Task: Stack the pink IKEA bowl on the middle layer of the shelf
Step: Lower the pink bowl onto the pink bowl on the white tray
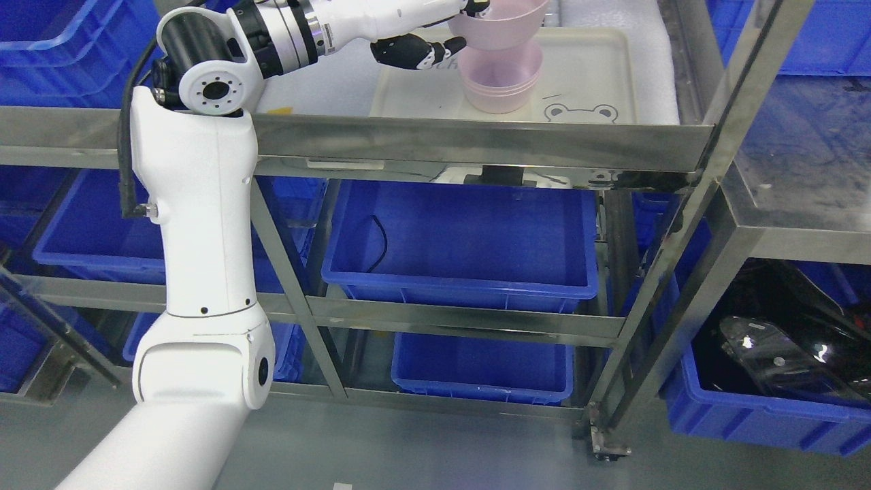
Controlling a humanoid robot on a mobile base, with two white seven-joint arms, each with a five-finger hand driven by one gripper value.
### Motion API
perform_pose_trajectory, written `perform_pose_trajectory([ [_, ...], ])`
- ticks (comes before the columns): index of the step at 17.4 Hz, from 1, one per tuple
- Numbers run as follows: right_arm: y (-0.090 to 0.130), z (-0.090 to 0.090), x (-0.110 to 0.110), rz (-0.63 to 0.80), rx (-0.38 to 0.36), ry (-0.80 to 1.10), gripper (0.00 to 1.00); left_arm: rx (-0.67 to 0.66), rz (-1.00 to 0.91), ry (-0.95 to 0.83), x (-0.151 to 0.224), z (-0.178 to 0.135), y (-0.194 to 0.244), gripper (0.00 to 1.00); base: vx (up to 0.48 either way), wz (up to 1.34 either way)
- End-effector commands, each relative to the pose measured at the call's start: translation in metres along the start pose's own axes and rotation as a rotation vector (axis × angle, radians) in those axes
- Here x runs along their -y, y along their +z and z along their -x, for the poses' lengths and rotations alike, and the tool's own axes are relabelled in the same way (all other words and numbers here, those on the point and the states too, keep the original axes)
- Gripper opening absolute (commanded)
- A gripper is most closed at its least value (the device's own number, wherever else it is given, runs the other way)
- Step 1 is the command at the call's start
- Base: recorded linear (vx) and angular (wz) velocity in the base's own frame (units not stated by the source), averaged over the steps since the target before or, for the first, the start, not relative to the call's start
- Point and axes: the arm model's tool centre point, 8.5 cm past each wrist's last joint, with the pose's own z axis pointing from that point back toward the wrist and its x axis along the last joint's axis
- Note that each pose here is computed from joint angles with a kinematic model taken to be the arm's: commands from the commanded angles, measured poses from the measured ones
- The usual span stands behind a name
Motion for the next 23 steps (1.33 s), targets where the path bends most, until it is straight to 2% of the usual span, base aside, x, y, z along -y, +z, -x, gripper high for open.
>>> perform_pose_trajectory([
  [1, 0.0, 0.01, 0.01, 0.012, -0.008, 0.002, 1.0, -0.151, 0.166, -0.004, 0.027, 0.048, 0.042, 0.02, 0.117, -0.38],
  [4, 0.0, 0.01, 0.01, 0.012, -0.008, 0.002, 1.0, -0.127, 0.162, 0.012, 0.033, 0.041, 0.035, 0.03, 0.105, -0.29],
  [9, 0.0, 0.01, 0.01, 0.012, -0.008, 0.002, 1.0, -0.005, 0.206, 0.024, 0.051, 0.005, -0.014, 0.03, 0.053, -0.12],
  [13, 0.0, 0.01, 0.01, 0.012, -0.008, 0.002, 1.0, -0.045, 0.271, 0.005, 0.06, 0.013, -0.013, 0.02, 0.005, -0.02],
  [23, 0.0, 0.01, 0.01, 0.012, -0.008, 0.002, 1.0, -0.058, 0.268, 0.018, 0.056, 0.023, -0.014, 0.06, 0.0, 0.0],
])
